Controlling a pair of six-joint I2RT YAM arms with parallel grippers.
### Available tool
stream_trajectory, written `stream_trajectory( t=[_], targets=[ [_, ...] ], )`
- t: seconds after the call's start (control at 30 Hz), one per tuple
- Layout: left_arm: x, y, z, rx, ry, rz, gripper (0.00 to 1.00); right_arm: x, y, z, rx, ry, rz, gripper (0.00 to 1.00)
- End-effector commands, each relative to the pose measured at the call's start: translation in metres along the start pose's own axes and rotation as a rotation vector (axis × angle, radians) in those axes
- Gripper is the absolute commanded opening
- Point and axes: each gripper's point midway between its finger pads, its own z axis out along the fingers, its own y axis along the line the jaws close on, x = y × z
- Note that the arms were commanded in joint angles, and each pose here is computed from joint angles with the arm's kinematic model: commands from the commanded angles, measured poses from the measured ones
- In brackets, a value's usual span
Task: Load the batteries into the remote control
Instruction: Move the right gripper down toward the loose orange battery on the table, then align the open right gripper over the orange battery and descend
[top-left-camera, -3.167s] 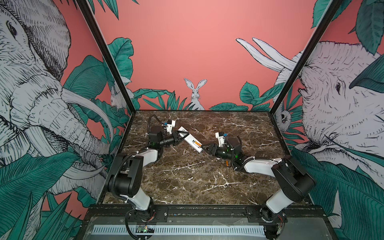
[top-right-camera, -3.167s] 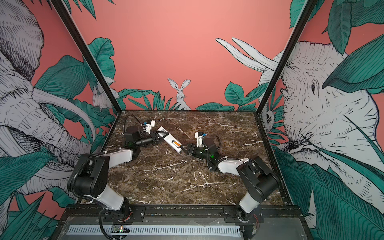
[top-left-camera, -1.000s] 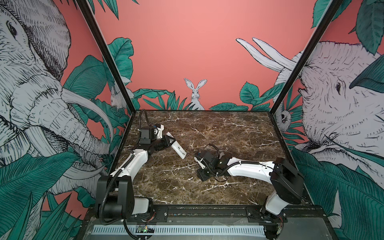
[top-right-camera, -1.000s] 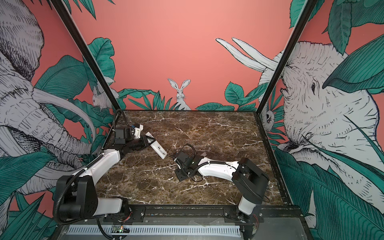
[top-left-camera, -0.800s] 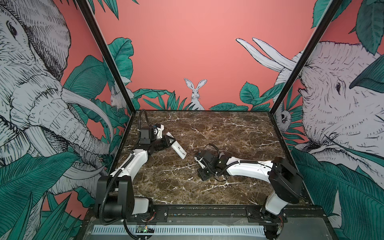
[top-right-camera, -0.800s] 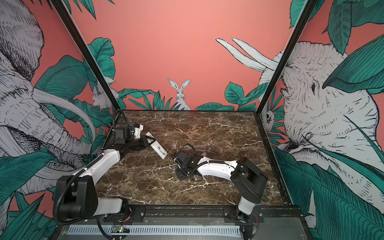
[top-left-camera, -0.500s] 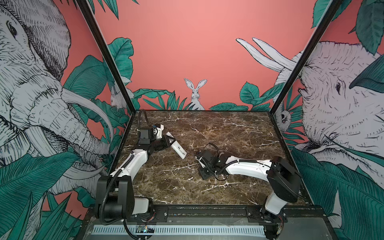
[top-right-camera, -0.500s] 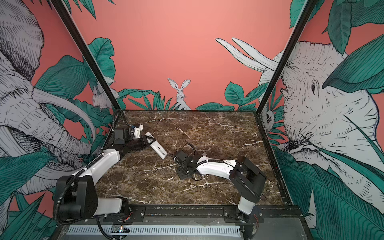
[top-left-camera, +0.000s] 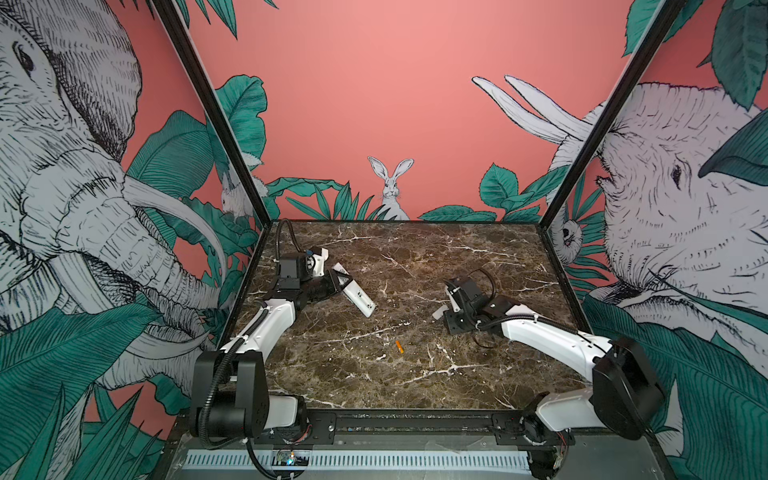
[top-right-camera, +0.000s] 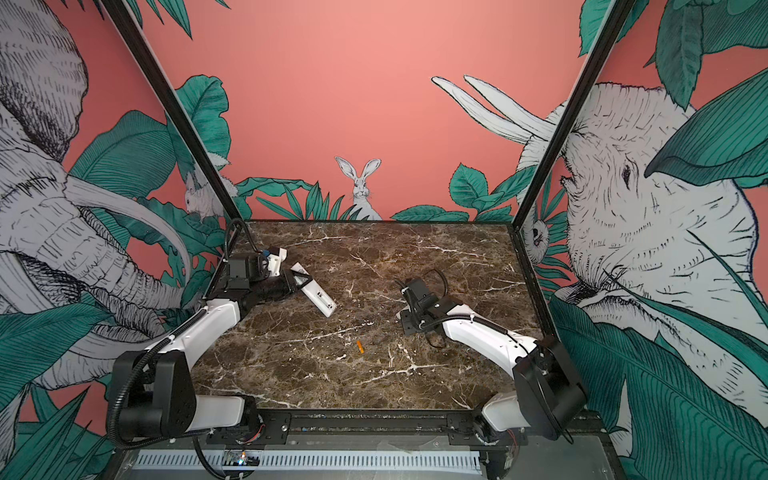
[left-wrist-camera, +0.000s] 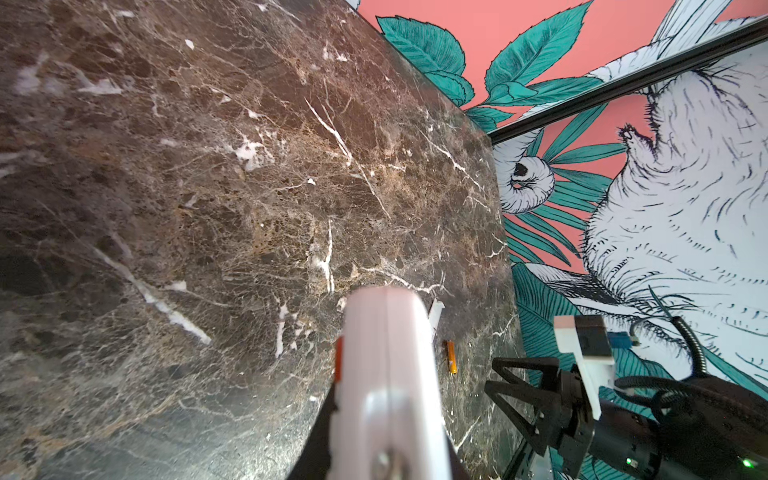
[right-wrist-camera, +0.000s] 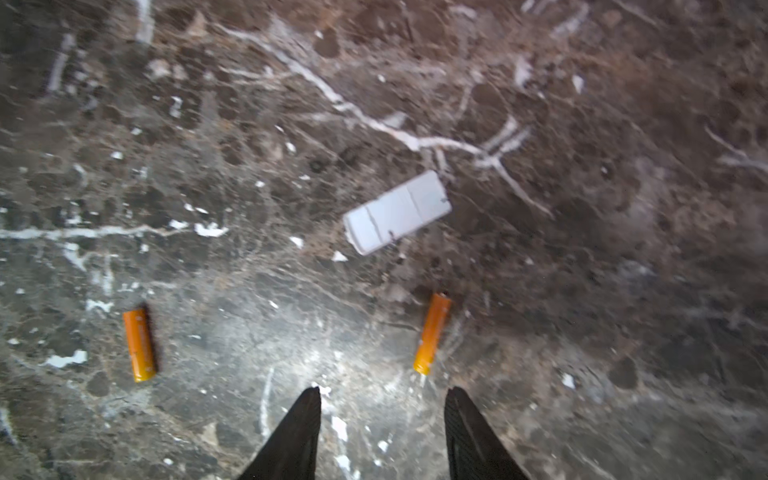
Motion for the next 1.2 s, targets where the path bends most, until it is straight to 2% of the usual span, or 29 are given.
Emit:
stream_trajectory(
  t=[0.0,0.1,0.2,0.33,0.43,0.57,0.7,0.77,0.87,0.97,1.17],
  targets=[
    [-0.001,-0.003,-0.001,0.023,-0.011,0.007,0.19,0.014,-0.017,-0.001,0.041,0.049,0.000,0.48],
    [-0.001,-0.003,-0.001,0.023,-0.009,0.008,0.19,0.009,0.007,-0.004,-0.073,0.032,-0.106,0.49],
    [-0.002,-0.004,-0.002,0.022,-0.008,0.010,0.19,0.012,0.047,-0.012,-0.163,0.036,-0.348,0.52],
    [-0.003,0.000,-0.006,-0.022,-0.014,0.025,0.19,0.023,0.091,-0.014,-0.286,0.096,-0.571,0.54],
    [-0.004,0.005,-0.013,-0.071,-0.035,0.041,0.19,0.024,0.111,-0.012,-0.300,0.111,-0.728,0.57],
    [-0.006,0.008,-0.023,-0.094,-0.049,0.042,0.19,0.022,0.127,-0.005,-0.308,0.155,-0.888,0.67],
    [-0.012,0.013,-0.037,-0.114,-0.073,0.033,0.19,0.013,0.132,0.002,-0.233,0.107,-1.092,0.72],
    [-0.013,0.014,-0.040,-0.119,-0.076,0.037,0.19,0.015,0.130,0.005,-0.236,0.093,-1.169,0.76],
    [-0.013,0.012,-0.041,-0.113,-0.073,0.038,0.19,0.003,0.128,0.014,-0.186,0.055,-1.233,0.77],
    [-0.013,0.011,-0.041,-0.103,-0.077,0.038,0.19,0.002,0.125,0.024,-0.164,0.114,-1.257,0.77],
    [-0.014,0.008,-0.043,-0.097,-0.082,0.045,0.19,0.004,0.124,0.045,-0.141,0.120,-1.297,0.77]
  ],
)
